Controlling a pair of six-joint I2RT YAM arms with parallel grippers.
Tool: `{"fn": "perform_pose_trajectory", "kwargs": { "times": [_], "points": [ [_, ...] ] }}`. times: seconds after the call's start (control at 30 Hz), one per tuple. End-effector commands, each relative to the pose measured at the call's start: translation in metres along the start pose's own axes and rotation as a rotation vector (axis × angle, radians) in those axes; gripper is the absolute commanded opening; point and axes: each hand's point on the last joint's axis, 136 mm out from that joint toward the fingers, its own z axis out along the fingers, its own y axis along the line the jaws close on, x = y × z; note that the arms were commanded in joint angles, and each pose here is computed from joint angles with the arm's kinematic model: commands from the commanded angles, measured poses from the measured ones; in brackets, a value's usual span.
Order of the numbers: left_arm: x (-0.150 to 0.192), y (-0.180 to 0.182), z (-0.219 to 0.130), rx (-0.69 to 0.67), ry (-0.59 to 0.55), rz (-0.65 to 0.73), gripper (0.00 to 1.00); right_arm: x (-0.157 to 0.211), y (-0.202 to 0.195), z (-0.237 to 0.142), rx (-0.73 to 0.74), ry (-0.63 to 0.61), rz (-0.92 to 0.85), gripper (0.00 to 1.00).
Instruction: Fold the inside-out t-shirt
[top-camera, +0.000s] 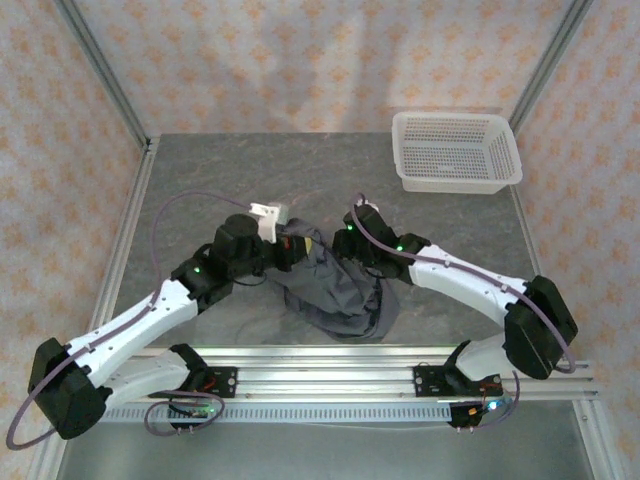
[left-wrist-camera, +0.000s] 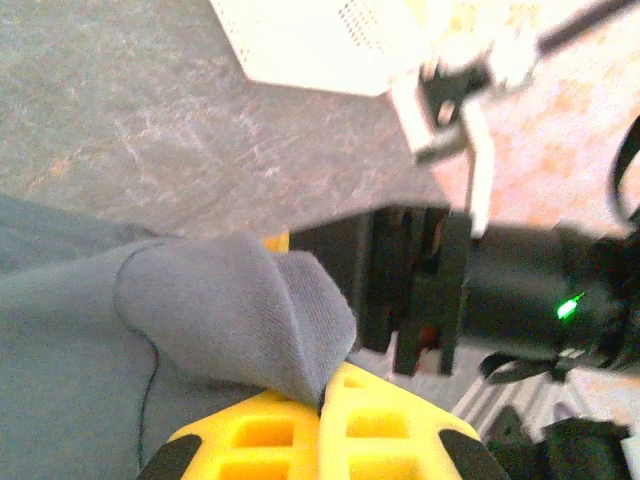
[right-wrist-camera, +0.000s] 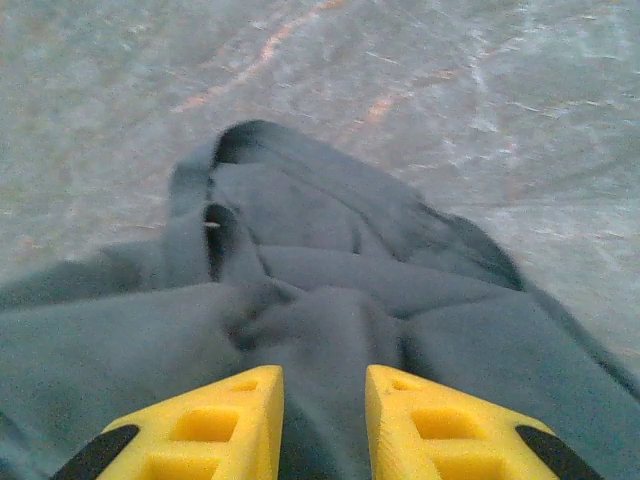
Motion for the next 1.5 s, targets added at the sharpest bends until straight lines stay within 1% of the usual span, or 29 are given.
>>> {"fn": "perform_pose_trajectory", "kwargs": {
  "times": [0.0, 0.07, 0.1, 0.2, 0.27, 0.33, 0.37, 0.4, 0.43, 0.5, 0.57, 0.63, 0.7, 0.77, 0.83, 0.9, 1.0, 1.1, 1.2, 1.27, 1.37, 1.47],
  "points": [
    [0.0, 0.0, 0.001, 0.035, 0.065, -0.162, 0.0, 0.005, -0.017, -0.026, 0.042, -0.006, -0.104, 0.28],
    [0.001, 0.008, 0.004, -0.001, 0.088, -0.211, 0.0, 0.001, -0.007, -0.044, -0.043, -0.053, -0.123, 0.3],
    [0.003, 0.011, 0.006, -0.01, 0.102, -0.229, 0.0, -0.002, 0.003, -0.058, -0.102, -0.097, -0.143, 0.31],
    [0.003, 0.009, 0.009, 0.013, 0.114, -0.259, 0.0, 0.005, 0.039, -0.087, -0.274, -0.18, -0.259, 0.31],
    [0.0, 0.005, 0.009, 0.036, 0.112, -0.269, 0.0, 0.011, 0.058, -0.091, -0.352, -0.196, -0.264, 0.32],
    [-0.002, 0.002, 0.007, 0.046, 0.106, -0.274, 0.0, 0.016, 0.075, -0.083, -0.412, -0.169, -0.248, 0.33],
    [-0.003, 0.001, 0.006, 0.048, 0.103, -0.277, 0.0, 0.018, 0.08, -0.076, -0.417, -0.154, -0.246, 0.34],
    [-0.005, -0.001, 0.004, 0.055, 0.097, -0.278, 0.0, 0.02, 0.082, -0.066, -0.399, -0.137, -0.247, 0.34],
    [-0.007, -0.005, 0.003, 0.067, 0.095, -0.281, 0.0, 0.022, 0.079, -0.051, -0.347, -0.117, -0.245, 0.34],
    [-0.011, -0.012, 0.0, 0.091, 0.09, -0.283, 0.0, 0.027, 0.063, -0.024, -0.217, -0.081, -0.223, 0.29],
    [-0.016, -0.013, -0.008, 0.071, 0.072, -0.264, 0.0, 0.045, 0.052, 0.001, -0.141, -0.012, -0.229, 0.25],
    [-0.026, -0.008, -0.021, 0.006, 0.033, -0.22, 0.0, 0.074, 0.04, 0.021, -0.081, 0.067, -0.261, 0.25],
    [-0.035, -0.009, -0.033, -0.012, -0.005, -0.196, 0.0, 0.103, 0.037, 0.033, -0.069, 0.12, -0.306, 0.28],
    [-0.043, -0.012, -0.039, 0.0, -0.031, -0.199, 0.0, 0.123, 0.035, 0.04, -0.074, 0.158, -0.328, 0.32],
    [-0.049, -0.015, -0.044, 0.006, -0.048, -0.201, 0.0, 0.136, 0.03, 0.042, -0.063, 0.184, -0.359, 0.38],
    [-0.052, -0.016, -0.047, 0.009, -0.058, -0.202, 0.0, 0.138, 0.031, 0.038, -0.067, 0.181, -0.393, 0.44],
    [-0.051, -0.014, -0.047, 0.002, -0.057, -0.203, 0.0, 0.125, 0.044, 0.019, -0.135, 0.118, -0.421, 0.52],
    [-0.045, -0.01, -0.043, -0.007, -0.025, -0.203, 0.0, 0.093, 0.058, -0.009, -0.186, -0.01, -0.433, 0.59],
    [-0.038, -0.013, -0.037, 0.024, 0.012, -0.209, 0.0, 0.064, 0.068, -0.029, -0.185, -0.118, -0.49, 0.59],
    [-0.035, -0.014, -0.035, 0.036, 0.026, -0.212, 0.0, 0.052, 0.075, -0.033, -0.174, -0.155, -0.557, 0.58],
    [-0.035, -0.013, -0.037, 0.029, 0.023, -0.21, 0.0, 0.036, 0.078, -0.029, -0.111, -0.204, -0.638, 0.56],
    [-0.036, -0.016, -0.041, 0.035, 0.018, -0.203, 0.0, 0.027, 0.078, -0.015, -0.091, -0.201, -0.669, 0.54]
  ]
}}
